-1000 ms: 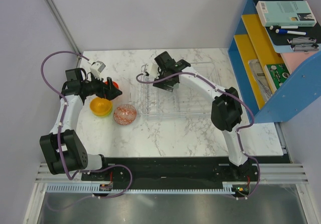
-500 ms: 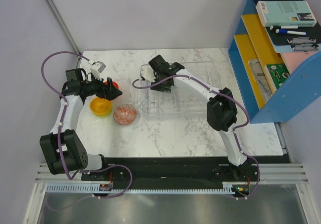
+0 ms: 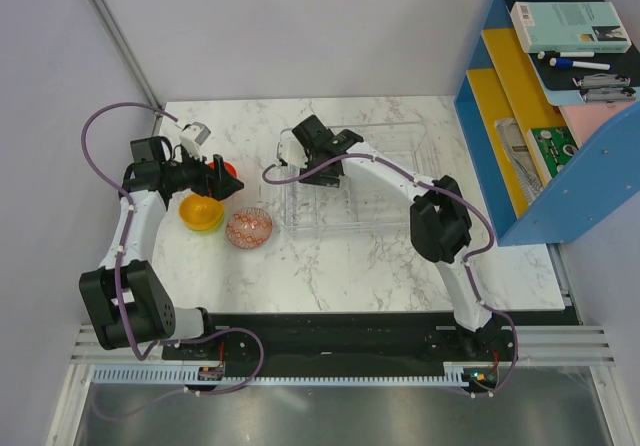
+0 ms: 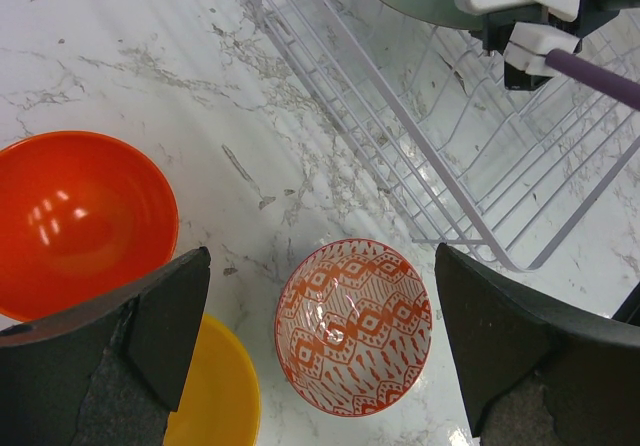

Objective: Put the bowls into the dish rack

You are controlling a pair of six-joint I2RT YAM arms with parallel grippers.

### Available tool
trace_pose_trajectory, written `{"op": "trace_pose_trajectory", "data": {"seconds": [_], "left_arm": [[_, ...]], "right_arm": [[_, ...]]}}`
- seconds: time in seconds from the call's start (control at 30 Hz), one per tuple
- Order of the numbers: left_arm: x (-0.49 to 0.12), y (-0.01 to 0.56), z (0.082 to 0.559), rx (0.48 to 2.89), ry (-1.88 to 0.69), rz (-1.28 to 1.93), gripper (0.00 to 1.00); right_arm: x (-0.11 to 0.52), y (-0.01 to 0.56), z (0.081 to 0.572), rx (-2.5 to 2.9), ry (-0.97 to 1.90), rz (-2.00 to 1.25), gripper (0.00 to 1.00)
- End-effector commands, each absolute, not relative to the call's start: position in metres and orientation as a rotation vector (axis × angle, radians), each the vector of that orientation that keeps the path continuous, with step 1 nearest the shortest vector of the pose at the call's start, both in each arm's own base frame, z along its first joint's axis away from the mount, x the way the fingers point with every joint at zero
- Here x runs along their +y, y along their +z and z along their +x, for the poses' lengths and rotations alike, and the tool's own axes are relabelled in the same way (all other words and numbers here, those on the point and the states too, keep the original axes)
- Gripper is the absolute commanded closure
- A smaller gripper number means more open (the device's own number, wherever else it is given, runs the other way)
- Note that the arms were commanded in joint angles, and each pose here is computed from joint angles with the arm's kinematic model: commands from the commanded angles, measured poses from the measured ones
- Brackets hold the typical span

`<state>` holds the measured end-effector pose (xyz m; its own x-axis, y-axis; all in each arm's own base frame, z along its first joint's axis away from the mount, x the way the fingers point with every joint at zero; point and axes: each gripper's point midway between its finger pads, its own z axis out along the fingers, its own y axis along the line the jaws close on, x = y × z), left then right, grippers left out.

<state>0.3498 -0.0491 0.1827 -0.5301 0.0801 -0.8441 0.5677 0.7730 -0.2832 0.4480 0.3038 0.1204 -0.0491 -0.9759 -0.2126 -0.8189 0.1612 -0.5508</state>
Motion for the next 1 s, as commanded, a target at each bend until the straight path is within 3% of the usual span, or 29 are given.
{"op": "trace_pose_trajectory", "data": {"seconds": [0.0,0.07,0.6,0.77,0.97], "left_arm": [[-0.051,0.198,0.349,1.988,-0.662,0.529,0.00],[-0.051,0.199,0.348,1.986,-0.661,0.530,0.00],[-0.052,0.199,0.348,1.981,-0.659,0.539,0.00],[-0.051,0.199,0.347,1.981,-0.657,0.539,0.00],[-0.051,0.201,0.347,1.976,-0.648,0.542,0.00]], "right_arm": [[0.312,0.138,0.456,1.826,-0.455,-1.652,0.18],[0.313,0.141,0.456,1.822,-0.466,-1.636,0.03],[0.310,0.184,0.446,1.823,-0.419,-1.442,0.03],[0.306,0.175,0.443,1.849,-0.403,-1.433,0.08],[0.298,0.156,0.450,1.891,-0.406,-1.401,0.04]]}}
